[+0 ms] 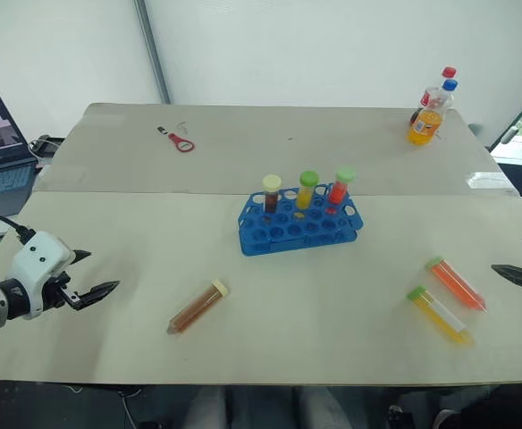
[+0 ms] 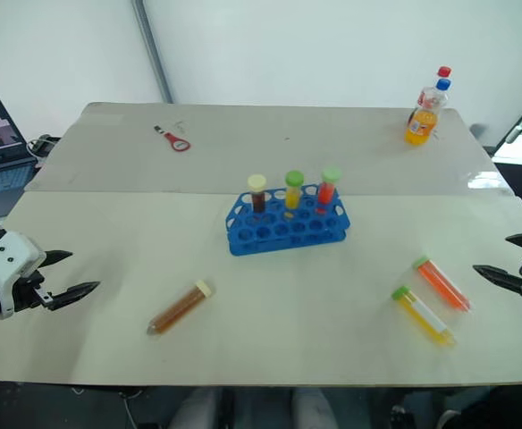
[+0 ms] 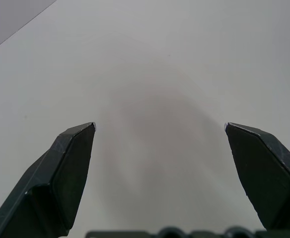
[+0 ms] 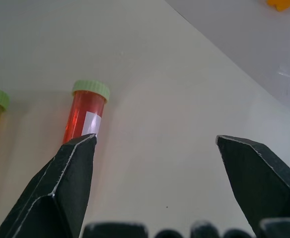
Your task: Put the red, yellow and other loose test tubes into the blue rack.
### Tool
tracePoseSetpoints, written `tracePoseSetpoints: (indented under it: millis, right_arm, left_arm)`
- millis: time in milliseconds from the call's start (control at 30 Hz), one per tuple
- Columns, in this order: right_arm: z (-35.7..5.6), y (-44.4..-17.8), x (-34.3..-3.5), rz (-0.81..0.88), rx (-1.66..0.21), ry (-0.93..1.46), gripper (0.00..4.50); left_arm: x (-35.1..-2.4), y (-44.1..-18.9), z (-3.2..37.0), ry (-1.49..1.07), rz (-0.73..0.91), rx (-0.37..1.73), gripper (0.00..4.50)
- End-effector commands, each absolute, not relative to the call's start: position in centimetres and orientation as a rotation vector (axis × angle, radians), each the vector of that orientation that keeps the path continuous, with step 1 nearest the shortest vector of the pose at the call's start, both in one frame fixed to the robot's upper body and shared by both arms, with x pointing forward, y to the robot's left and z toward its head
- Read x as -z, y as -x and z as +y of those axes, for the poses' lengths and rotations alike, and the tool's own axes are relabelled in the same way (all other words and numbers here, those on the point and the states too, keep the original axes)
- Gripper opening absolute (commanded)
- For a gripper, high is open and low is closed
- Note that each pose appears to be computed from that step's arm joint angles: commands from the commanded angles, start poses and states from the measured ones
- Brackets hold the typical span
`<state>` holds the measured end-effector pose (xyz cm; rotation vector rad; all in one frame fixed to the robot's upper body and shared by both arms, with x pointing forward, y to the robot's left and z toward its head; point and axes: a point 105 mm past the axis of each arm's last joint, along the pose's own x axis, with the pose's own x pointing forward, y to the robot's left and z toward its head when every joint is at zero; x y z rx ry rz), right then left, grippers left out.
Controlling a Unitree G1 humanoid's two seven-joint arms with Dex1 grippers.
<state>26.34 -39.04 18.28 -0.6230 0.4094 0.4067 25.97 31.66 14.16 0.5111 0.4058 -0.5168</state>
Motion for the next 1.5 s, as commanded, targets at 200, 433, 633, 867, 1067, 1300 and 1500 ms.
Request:
tracePoseSetpoints:
  millis: [200,433,633,867,1067,1300,1500]
  right_arm:
    - [-38.8,-26.8,-20.2,0.327,-0.381,0.664,4.28]
    - [-36.7,-27.5,-21.2,0.294,-0.436,0.615,4.28]
    - [-33.3,-27.7,-19.2,0.472,-0.506,0.544,4.28]
    - [-33.8,-28.7,-16.3,0.775,-0.400,0.530,4.28]
    - [-34.8,-29.8,-14.5,0.889,-0.383,0.521,4.28]
    - [-35.7,-31.1,-13.1,0.922,-0.355,0.489,4.28]
    - [-35.9,-31.4,-12.0,0.957,-0.353,0.422,3.45]
  left_arm:
    - [-14.6,-25.9,30.9,-0.455,0.366,0.551,4.48]
    - [-17.3,-26.1,21.7,-0.450,0.236,0.921,4.48]
    - [-20.3,-24.4,12.0,-0.485,0.049,1.356,4.48]
    - [-21.7,-23.3,6.9,-0.510,-0.087,1.631,4.48]
    - [-21.5,-23.0,4.7,-0.515,-0.147,1.702,4.48]
    - [-21.5,-23.0,4.0,-0.505,-0.169,1.701,4.48]
    - [-21.3,-23.2,4.0,-0.500,-0.172,1.675,4.50]
